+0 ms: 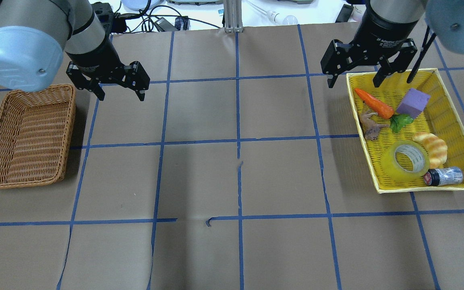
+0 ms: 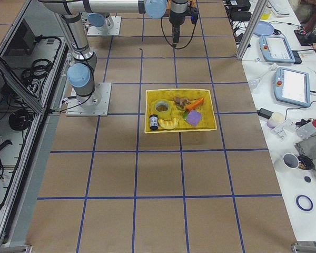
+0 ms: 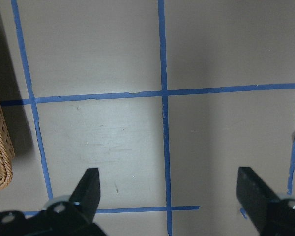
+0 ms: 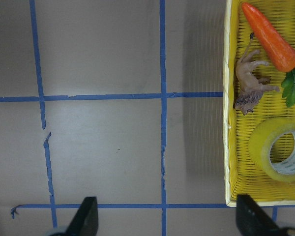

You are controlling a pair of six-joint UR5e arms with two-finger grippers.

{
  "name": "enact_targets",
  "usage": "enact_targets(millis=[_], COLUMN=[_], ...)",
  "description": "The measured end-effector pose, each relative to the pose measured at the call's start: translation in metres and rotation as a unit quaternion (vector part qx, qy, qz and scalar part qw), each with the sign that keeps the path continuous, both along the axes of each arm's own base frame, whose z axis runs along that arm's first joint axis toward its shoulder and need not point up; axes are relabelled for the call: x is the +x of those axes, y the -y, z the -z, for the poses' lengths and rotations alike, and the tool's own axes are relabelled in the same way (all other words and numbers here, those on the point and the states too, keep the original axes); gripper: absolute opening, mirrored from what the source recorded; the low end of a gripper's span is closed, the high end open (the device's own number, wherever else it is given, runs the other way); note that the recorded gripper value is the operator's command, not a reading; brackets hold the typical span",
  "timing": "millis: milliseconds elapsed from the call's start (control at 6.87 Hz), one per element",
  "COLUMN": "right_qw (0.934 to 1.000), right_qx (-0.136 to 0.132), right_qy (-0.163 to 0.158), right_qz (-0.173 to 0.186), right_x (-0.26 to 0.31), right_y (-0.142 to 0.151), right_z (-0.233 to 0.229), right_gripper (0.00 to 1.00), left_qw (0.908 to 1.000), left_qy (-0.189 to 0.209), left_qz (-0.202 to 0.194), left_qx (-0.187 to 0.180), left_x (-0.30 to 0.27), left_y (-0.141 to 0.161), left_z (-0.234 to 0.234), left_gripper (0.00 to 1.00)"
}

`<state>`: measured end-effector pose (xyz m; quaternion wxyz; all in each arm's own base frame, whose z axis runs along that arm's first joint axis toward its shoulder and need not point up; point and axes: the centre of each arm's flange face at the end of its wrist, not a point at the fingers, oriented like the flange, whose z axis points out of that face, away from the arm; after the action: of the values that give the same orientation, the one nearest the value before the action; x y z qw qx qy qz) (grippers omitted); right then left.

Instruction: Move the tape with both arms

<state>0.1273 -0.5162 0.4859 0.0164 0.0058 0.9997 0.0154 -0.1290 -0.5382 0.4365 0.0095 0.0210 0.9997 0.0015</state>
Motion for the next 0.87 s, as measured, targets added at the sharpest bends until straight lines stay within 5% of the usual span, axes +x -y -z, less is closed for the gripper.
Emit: enact_targets(millis=[874], right_qw=[1.0000], right_qx=[0.002], right_qy=[0.005], right_qz=[0.001], right_x=[0.0002], right_y=[-0.0002], right_z=[0.0016], right_gripper=[1.00], left_qw=[1.0000], left_qy=[-0.001], left_qz=[0.001], left_qx=[-0.004], left_x=[-0.0031], left_y=[-0.0002], left_z=[-0.0035], left_gripper=[1.00])
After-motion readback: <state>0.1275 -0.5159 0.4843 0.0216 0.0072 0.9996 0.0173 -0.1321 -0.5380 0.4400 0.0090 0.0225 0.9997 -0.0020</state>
